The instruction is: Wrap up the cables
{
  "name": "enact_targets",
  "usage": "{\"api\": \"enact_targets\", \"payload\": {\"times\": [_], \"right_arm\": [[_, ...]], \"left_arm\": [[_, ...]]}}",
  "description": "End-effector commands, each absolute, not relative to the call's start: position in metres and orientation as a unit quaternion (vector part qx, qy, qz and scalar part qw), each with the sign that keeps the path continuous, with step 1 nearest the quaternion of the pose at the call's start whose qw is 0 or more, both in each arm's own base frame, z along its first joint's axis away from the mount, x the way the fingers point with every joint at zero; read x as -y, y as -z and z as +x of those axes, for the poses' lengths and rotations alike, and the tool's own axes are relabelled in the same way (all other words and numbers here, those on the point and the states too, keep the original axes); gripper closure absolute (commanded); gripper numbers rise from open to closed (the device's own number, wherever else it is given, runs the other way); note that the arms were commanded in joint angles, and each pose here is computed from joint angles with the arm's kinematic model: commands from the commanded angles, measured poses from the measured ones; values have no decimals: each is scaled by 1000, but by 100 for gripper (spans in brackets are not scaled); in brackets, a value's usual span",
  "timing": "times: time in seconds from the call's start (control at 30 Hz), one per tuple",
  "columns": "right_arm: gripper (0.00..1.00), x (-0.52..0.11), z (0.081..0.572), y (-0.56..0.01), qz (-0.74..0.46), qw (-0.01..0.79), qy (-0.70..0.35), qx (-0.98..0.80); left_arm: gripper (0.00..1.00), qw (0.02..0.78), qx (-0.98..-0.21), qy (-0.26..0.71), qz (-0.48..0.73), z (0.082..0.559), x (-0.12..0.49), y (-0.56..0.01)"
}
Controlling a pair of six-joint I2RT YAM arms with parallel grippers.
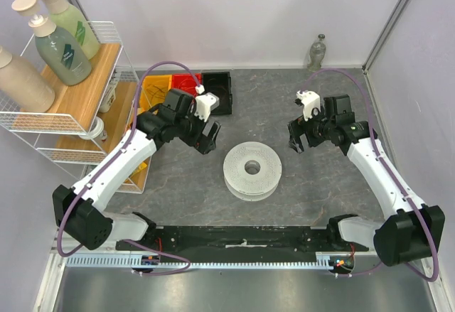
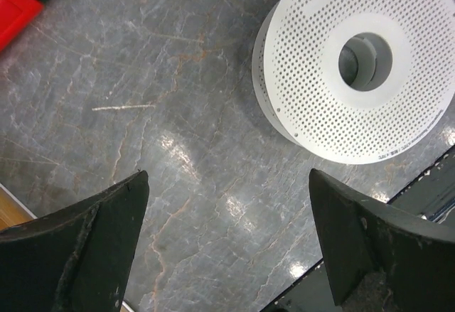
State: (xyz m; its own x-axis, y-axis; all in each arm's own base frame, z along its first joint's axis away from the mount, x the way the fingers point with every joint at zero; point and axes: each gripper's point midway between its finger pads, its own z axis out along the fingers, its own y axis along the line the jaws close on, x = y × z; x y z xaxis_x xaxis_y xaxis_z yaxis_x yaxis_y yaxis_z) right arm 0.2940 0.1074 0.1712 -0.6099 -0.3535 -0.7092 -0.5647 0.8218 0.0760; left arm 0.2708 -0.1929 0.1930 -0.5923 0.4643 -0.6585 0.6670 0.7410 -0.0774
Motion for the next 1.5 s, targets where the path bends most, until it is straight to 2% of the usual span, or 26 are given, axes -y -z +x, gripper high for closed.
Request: {"api": "enact_targets", "payload": {"times": [0.0, 0.33, 0.8, 1.1, 1.47], "right_arm": [[2, -110, 295, -175, -278, 366, -152, -875], [2, -133, 293, -163, -298, 323, -217, -872], [2, -156, 287, -121, -294, 233, -301, -877], [3, -173, 273, -98, -290, 175, -370, -865], [6, -204, 248, -91, -328, 131, -415, -839]], "left_arm": [[1, 358, -845, 191, 348, 279, 209, -238], [1, 336, -789, 276, 434, 244, 228, -260], [1, 308, -789, 297, 440, 256, 244, -232], [2, 262, -822, 285, 418, 274, 248, -188], [3, 279, -858, 260, 345, 334, 238, -186]]}}
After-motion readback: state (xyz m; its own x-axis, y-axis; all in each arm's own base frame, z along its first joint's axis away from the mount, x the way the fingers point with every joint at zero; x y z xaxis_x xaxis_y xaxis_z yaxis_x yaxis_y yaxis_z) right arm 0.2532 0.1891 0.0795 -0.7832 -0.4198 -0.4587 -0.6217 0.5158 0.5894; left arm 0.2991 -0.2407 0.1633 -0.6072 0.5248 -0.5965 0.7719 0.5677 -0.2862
